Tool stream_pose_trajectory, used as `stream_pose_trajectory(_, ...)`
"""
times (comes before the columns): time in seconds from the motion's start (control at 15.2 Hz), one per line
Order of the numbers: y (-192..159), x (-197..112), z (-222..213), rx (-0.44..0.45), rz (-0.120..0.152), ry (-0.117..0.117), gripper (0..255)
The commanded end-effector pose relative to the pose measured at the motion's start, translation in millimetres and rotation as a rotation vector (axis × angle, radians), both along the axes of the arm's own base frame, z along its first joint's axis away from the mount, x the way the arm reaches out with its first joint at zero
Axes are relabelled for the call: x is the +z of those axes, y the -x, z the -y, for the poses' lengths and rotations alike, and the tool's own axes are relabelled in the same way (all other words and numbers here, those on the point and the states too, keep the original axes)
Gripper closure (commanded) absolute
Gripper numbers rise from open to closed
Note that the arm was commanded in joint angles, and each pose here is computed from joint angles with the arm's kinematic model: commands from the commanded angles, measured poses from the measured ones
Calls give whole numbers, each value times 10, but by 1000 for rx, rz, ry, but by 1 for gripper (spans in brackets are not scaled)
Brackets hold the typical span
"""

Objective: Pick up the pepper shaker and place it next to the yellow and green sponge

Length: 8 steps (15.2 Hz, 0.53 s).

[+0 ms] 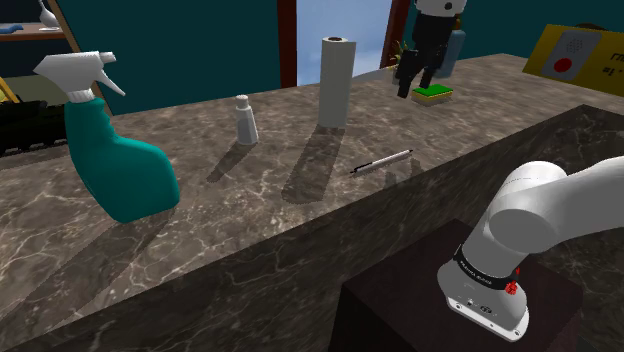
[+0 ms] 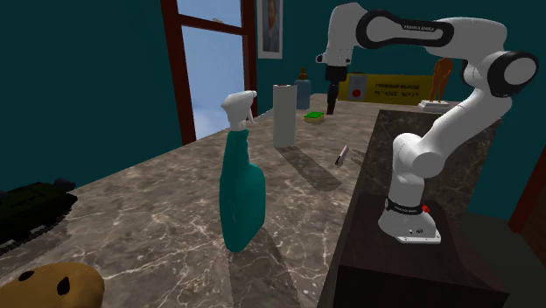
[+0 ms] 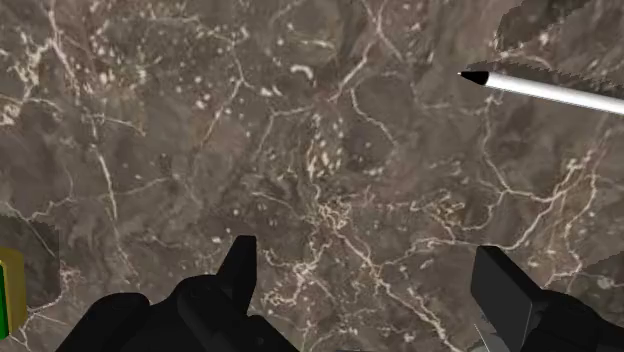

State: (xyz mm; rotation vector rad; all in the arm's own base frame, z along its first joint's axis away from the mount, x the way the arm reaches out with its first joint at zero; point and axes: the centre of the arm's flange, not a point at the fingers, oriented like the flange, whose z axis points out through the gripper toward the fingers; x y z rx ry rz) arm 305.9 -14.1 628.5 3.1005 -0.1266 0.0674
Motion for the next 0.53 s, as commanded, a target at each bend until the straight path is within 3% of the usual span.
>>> stream_pose_trajectory(0.0, 0, 0, 0, 0, 0, 0, 0)
stream_pose_trajectory(0.46, -528, 18, -715, -16, -3, -30, 0)
